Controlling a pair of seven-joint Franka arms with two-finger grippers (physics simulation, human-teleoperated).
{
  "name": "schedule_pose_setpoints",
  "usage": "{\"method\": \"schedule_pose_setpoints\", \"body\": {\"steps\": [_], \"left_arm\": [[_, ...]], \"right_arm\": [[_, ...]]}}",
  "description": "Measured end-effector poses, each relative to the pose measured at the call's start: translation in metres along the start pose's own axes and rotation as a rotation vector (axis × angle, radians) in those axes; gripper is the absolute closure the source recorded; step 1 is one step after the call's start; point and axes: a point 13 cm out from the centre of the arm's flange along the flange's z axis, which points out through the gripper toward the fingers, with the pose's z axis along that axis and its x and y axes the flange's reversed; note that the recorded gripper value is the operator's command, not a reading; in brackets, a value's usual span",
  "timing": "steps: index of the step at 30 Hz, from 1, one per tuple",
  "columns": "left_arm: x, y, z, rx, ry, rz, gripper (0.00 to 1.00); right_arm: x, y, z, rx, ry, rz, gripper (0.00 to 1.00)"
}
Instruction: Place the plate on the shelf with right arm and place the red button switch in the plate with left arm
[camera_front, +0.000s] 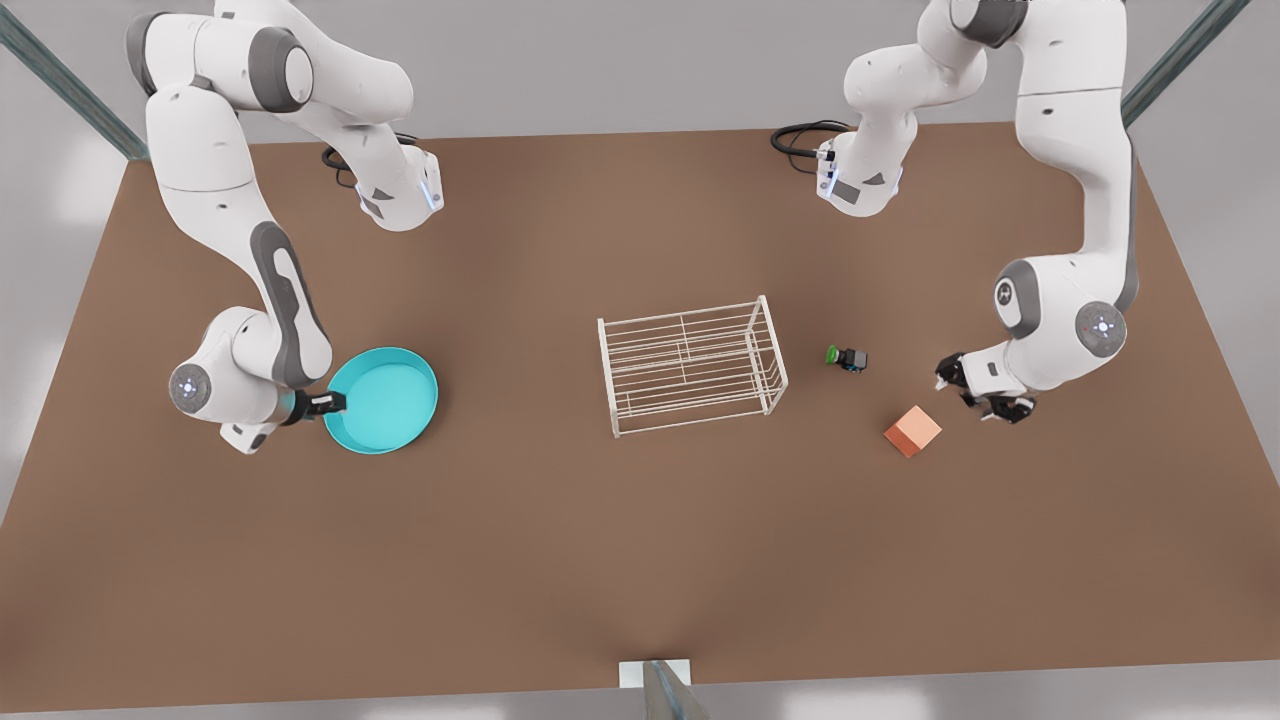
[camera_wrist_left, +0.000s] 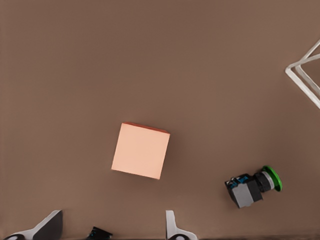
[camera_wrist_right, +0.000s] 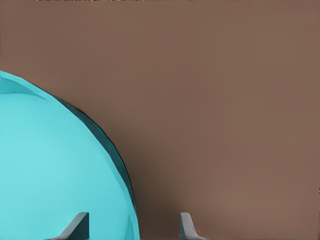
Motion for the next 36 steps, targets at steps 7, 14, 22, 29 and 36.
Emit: {"method": "schedule_pose_setpoints", "body": {"steps": [7,14,22,29,36], "left_arm": [[0.03,0.03,0.027,-0.024,0.029,0.154,0.0],[0.073,0.037,0.058,-0.042,0.072,0.281,0.0],[0.091,0.057,0.086,-0.07,0.067,0.364,0.0],[0.105,0.056,0.098,-0.065,0.066,0.405,0.0],[0.108,0.046,0.111,-0.052,0.066,0.447,0.0]], "right_arm": [[0.001,0.0,0.004,-0.007,0.0,-0.045,0.63],[-0.003,0.004,-0.002,-0.021,-0.013,-0.078,0.79],[-0.009,0.029,-0.066,-0.026,-0.065,-0.153,0.79],[0.003,0.068,-0.15,-0.012,-0.103,-0.247,0.79],[0.029,0.108,-0.254,0.014,-0.158,-0.332,0.79]]}}
